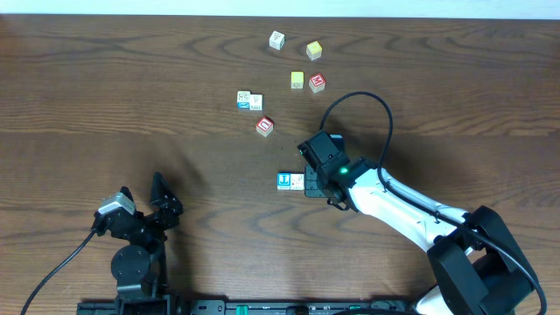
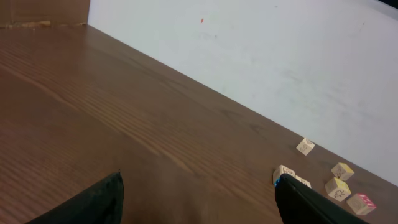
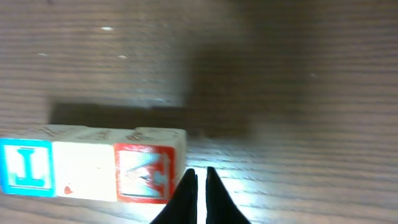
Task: Lift 4 blocks
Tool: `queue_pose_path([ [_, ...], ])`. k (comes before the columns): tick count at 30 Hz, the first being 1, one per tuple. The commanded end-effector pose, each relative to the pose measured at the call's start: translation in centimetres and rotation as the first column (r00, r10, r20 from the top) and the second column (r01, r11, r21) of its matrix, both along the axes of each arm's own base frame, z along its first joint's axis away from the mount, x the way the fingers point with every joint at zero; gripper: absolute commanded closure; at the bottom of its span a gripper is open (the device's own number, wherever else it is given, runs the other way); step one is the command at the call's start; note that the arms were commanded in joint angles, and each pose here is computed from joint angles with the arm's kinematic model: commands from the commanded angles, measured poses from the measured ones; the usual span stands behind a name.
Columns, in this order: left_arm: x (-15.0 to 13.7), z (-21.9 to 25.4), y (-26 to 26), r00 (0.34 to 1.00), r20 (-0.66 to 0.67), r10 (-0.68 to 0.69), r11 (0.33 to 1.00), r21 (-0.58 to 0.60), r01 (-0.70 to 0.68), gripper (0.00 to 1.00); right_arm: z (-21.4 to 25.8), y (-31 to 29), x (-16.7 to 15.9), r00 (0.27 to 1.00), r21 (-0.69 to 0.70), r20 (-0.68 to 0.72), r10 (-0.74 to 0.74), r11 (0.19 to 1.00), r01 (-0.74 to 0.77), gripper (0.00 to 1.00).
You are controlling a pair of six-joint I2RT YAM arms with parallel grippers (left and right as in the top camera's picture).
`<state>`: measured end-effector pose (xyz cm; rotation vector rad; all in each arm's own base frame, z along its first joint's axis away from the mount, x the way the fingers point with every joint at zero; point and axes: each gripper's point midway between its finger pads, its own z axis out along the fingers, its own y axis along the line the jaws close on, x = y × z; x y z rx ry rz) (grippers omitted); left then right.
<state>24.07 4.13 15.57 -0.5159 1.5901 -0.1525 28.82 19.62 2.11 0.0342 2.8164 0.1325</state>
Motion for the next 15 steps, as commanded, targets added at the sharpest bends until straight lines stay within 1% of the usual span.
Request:
queue_pose_path([
  [1,-0.1,-1.8,0.1,0.999,-0.053,0.005,1.000,0.003,-0.004,0.21,0.4,0.0,0.3,0.999,-0.036,0.036,-0.007,0.999,0.008,0.92],
  [5,-0.1,-1.8,0.1,0.999,-0.053,0.005,1.000,0.003,-0.004,0.22,0.5,-0.2,0.5,0.999,-0.048,0.043,-0.012,0.999,0.014,0.92],
  [9,-0.1,-1.8,0.1,0.999,-0.053,0.005,1.000,0.003,-0.004,0.21,0.9,-1.5,1.6,0.995,-0.100,0.096,-0.037,0.994,0.047,0.80],
  [12,-0.1,-1.8,0.1,0.999,-0.053,0.005,1.000,0.003,-0.004,0.22,1.9,-1.6,3.1,0.993,-0.092,0.119,-0.003,0.996,0.014,0.69],
  [15,-0.1,-1.8,0.1,0.999,-0.053,0.005,1.000,0.003,-0.004,0.21,3.8,-1.6,5.4,0.986,-0.082,0.161,0.030,0.997,-0.017,0.59],
])
